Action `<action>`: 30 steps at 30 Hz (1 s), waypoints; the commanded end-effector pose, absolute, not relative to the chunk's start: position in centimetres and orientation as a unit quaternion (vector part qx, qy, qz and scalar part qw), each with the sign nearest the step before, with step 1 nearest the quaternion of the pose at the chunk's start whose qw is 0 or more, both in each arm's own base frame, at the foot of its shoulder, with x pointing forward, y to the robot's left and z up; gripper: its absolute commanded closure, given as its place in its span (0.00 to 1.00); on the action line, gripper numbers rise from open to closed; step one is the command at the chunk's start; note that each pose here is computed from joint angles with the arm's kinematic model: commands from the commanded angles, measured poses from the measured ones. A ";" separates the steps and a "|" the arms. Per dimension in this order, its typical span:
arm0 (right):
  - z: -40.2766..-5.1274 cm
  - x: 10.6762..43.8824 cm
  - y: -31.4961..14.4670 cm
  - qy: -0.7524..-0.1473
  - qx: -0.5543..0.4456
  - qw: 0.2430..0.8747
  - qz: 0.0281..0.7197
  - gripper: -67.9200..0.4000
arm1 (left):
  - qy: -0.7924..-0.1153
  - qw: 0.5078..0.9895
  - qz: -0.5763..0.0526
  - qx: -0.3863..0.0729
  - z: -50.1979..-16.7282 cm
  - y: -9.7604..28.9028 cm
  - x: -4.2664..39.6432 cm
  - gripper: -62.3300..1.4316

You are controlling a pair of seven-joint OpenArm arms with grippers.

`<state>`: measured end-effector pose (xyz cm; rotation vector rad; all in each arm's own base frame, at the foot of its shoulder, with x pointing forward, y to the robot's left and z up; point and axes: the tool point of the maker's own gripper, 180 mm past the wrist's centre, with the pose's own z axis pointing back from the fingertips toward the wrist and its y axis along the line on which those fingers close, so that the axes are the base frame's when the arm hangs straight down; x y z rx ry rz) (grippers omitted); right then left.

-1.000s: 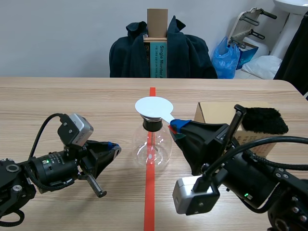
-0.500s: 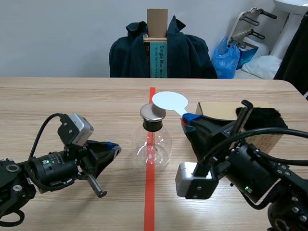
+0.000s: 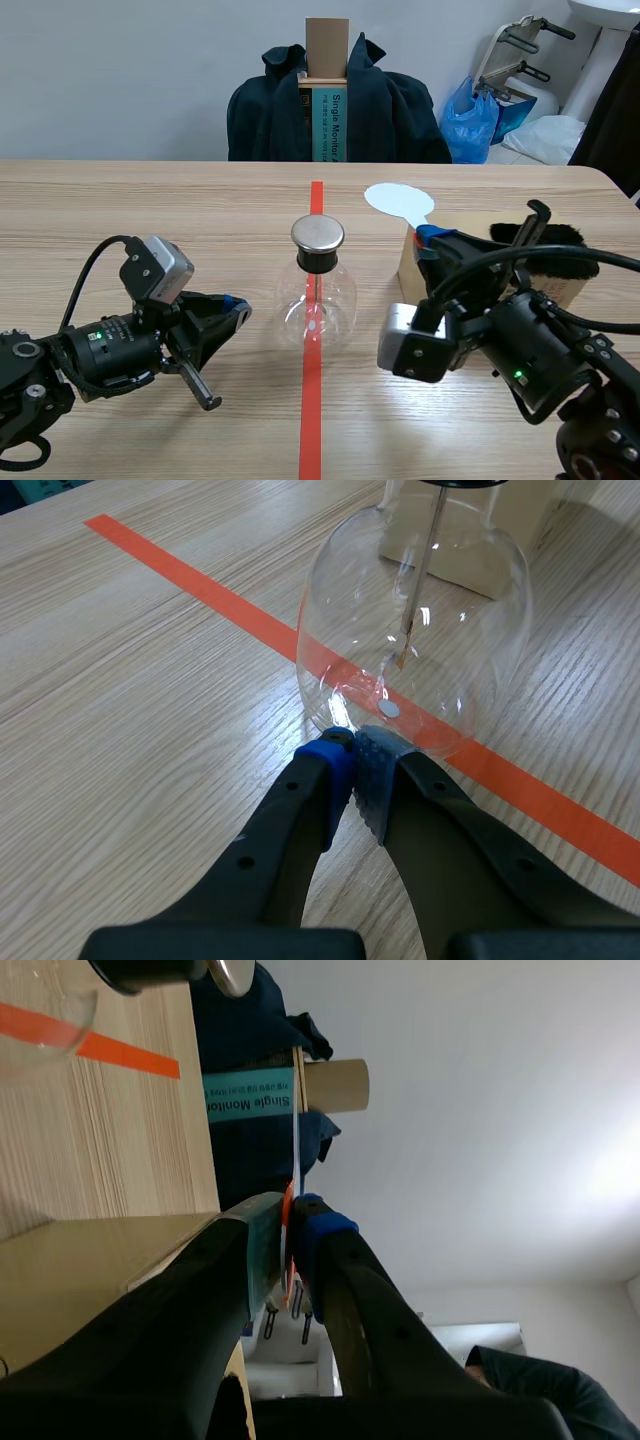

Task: Do the electroscope experiment.
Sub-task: 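Move the plate toward and away from the electroscope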

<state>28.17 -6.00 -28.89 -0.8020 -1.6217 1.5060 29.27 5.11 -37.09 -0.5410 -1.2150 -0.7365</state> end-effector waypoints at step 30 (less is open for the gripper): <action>-27.3 24.2 -0.9 -0.694 -0.222 0.234 0.644 0.98 | -0.570 0.710 -0.331 -0.249 -35.7 4.9 30.1 0.93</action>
